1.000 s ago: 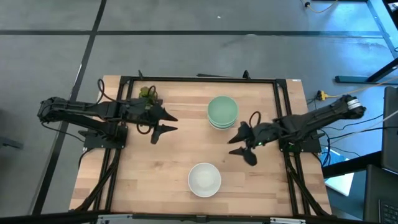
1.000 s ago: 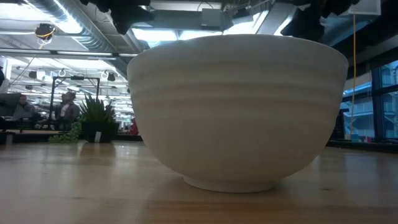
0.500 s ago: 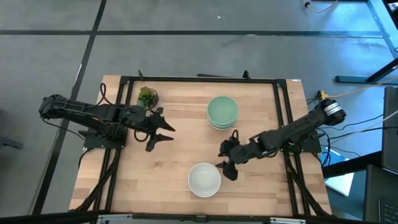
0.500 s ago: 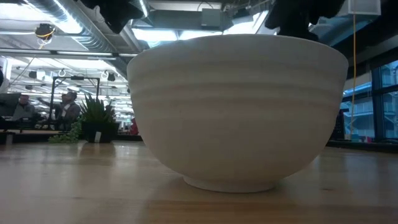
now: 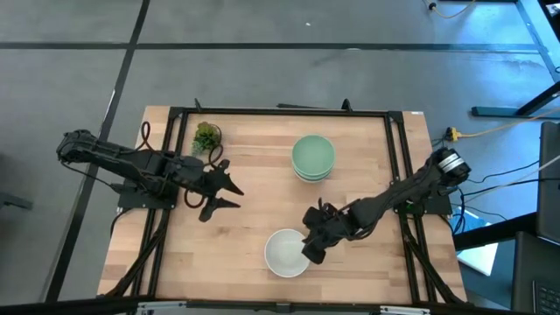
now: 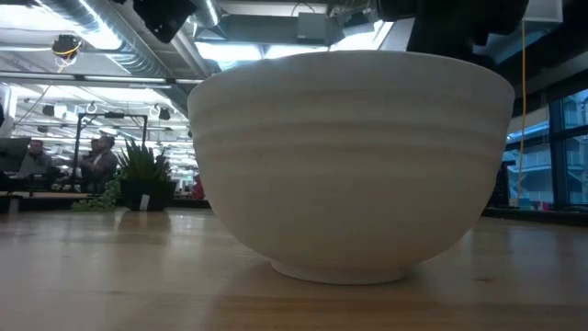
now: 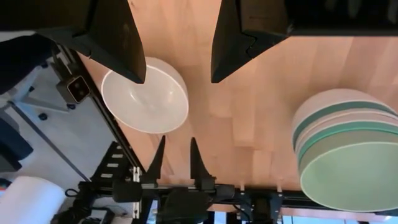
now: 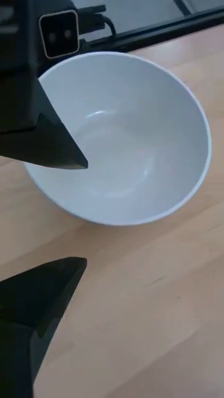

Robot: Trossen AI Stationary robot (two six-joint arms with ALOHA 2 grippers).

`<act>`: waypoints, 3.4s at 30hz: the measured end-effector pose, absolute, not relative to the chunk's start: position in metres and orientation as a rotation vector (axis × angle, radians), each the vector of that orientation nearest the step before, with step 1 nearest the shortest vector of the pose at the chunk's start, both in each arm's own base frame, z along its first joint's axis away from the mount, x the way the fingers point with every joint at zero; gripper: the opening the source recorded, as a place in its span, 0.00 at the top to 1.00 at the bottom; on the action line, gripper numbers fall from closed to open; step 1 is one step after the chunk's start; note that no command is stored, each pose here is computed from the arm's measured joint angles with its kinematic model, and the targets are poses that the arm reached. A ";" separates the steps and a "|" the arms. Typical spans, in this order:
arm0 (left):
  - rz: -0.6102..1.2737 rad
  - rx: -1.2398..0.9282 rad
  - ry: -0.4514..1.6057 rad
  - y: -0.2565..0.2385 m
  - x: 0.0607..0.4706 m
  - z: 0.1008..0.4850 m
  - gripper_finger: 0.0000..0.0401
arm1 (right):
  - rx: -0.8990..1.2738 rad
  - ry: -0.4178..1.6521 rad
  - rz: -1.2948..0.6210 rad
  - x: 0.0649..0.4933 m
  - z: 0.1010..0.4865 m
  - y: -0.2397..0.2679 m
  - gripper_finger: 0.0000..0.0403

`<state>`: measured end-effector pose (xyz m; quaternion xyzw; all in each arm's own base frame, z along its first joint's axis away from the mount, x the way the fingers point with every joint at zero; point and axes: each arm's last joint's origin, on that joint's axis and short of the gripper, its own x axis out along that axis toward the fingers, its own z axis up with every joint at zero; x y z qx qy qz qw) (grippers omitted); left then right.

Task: Nest bowls inside each other
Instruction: Stack the white bowl on top of the light green bowl

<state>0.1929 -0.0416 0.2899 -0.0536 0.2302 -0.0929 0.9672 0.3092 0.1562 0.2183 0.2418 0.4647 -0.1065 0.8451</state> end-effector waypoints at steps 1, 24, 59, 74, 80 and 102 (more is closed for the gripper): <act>-0.191 -0.108 0.466 -0.042 0.193 0.290 0.56 | 0.524 0.982 -0.234 0.309 0.217 0.156 0.39; -0.187 -0.104 0.503 -0.042 0.191 0.287 0.56 | 0.684 1.092 -0.322 0.314 0.191 0.163 0.39; -0.185 -0.102 0.517 -0.042 0.191 0.285 0.56 | 0.706 1.086 -0.307 0.318 0.187 0.165 0.98; -0.184 -0.091 0.544 -0.041 0.189 0.283 0.56 | 0.688 1.071 -0.325 0.307 0.220 0.137 0.98; -0.184 -0.091 0.544 -0.041 0.189 0.283 0.56 | 0.671 1.003 -0.358 0.286 0.263 0.109 0.98; -0.047 -0.054 0.527 -0.037 0.190 0.283 0.56 | 0.385 0.935 -0.563 0.257 0.407 -0.036 0.98</act>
